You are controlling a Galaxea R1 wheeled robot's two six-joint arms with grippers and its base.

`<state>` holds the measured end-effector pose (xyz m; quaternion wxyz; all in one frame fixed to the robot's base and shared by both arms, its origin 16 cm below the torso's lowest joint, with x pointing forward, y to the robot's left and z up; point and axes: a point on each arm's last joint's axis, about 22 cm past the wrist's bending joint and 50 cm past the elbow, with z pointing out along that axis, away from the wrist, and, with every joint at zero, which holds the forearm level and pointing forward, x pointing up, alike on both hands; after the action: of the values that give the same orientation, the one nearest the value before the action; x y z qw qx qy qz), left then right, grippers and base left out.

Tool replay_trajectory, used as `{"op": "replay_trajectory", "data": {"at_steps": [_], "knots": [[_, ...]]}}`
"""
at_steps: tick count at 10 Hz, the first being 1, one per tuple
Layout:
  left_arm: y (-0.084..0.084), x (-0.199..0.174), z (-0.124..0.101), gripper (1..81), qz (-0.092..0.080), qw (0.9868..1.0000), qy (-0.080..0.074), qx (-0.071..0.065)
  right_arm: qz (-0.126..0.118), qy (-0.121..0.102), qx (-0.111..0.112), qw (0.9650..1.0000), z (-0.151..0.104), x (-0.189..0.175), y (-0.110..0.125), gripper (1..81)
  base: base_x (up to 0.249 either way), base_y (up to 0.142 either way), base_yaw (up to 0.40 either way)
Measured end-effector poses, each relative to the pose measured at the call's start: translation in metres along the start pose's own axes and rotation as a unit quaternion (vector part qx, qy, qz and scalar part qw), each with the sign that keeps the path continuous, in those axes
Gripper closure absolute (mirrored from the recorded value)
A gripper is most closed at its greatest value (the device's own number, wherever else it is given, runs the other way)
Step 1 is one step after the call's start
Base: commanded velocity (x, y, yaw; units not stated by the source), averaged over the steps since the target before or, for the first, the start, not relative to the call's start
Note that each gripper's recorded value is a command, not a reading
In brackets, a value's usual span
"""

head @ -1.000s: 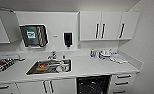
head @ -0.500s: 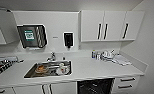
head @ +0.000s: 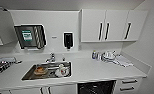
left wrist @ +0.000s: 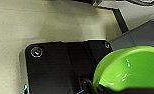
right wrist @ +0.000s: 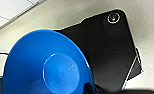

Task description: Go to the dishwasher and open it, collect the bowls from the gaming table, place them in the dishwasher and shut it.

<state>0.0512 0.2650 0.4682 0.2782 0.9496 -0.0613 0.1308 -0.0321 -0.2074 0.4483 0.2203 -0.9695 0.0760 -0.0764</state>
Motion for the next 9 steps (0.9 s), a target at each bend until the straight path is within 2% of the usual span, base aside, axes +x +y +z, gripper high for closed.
{"op": "replay_trajectory", "data": {"at_steps": [8,9], "knots": [[0.0006,-0.0066,-0.0018,81.1,-0.002,1.0000,-0.002,0.000,0.003,-0.003,0.000,1.0000,-0.0001,-0.0052,-0.0005,81.1,0.000,0.000,0.000],[0.0004,-0.0045,-0.0049,81.1,-0.002,1.0000,0.003,-0.007,0.004,-0.003,-0.001,1.0000,-0.0004,-0.0060,-0.0001,81.1,0.000,0.000,0.000]]}}
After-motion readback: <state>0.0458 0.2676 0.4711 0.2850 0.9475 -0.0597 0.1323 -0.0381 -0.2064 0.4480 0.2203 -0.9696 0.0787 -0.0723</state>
